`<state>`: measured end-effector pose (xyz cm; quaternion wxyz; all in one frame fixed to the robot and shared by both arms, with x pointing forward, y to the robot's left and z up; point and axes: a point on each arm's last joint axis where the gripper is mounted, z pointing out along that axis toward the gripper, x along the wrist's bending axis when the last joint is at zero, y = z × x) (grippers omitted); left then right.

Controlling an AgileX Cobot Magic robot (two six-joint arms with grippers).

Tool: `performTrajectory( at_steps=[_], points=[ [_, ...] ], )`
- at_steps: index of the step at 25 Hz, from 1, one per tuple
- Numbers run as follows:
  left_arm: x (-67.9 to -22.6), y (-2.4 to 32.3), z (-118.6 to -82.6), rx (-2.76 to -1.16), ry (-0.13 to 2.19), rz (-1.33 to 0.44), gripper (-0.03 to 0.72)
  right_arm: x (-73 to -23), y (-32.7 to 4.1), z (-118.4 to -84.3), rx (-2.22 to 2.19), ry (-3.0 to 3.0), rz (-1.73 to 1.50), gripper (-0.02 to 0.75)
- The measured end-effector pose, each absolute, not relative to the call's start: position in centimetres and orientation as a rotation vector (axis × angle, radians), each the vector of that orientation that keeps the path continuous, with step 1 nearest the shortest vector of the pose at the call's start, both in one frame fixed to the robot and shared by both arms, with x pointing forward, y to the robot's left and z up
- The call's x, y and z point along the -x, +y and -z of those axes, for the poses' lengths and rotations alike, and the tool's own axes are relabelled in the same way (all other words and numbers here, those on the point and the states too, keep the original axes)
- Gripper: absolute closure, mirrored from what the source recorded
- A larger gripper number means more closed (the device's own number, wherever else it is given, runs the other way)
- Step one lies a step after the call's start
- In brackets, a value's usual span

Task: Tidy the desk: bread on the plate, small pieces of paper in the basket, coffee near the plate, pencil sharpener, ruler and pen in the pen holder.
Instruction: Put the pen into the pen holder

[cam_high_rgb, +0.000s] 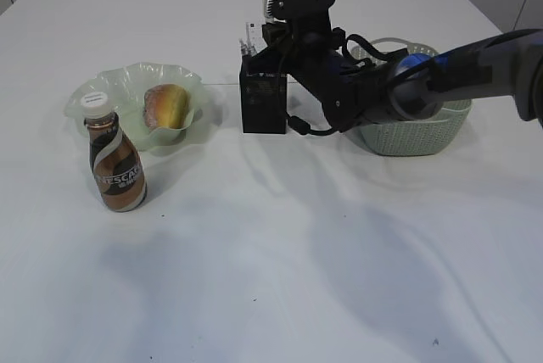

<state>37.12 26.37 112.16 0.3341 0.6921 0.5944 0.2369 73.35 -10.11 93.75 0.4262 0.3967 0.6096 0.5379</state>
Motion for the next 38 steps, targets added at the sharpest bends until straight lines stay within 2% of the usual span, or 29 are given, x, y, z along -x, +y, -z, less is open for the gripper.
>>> performTrajectory(
  at_steps=[13,26,35,38],
  points=[
    [-37.22,26.33,-112.29,-1.793,1.539,-0.627,0.421,-73.37,-10.05,-93.71,-0.981,1.529,-1.343,0.633],
    [-37.33,26.29,-112.42,-1.780,1.526,-0.636,0.421,-73.32,-9.99,-93.36,-1.007,1.564,-1.333,0.580],
    [-37.34,26.29,-112.44,-1.778,1.524,-0.637,0.421,-73.27,-10.03,-92.86,-1.059,1.604,-1.312,0.469],
    [-37.35,26.29,-112.44,-1.777,1.524,-0.638,0.421,-73.16,-10.05,-92.89,-1.092,1.640,-1.292,0.459]
  ],
)
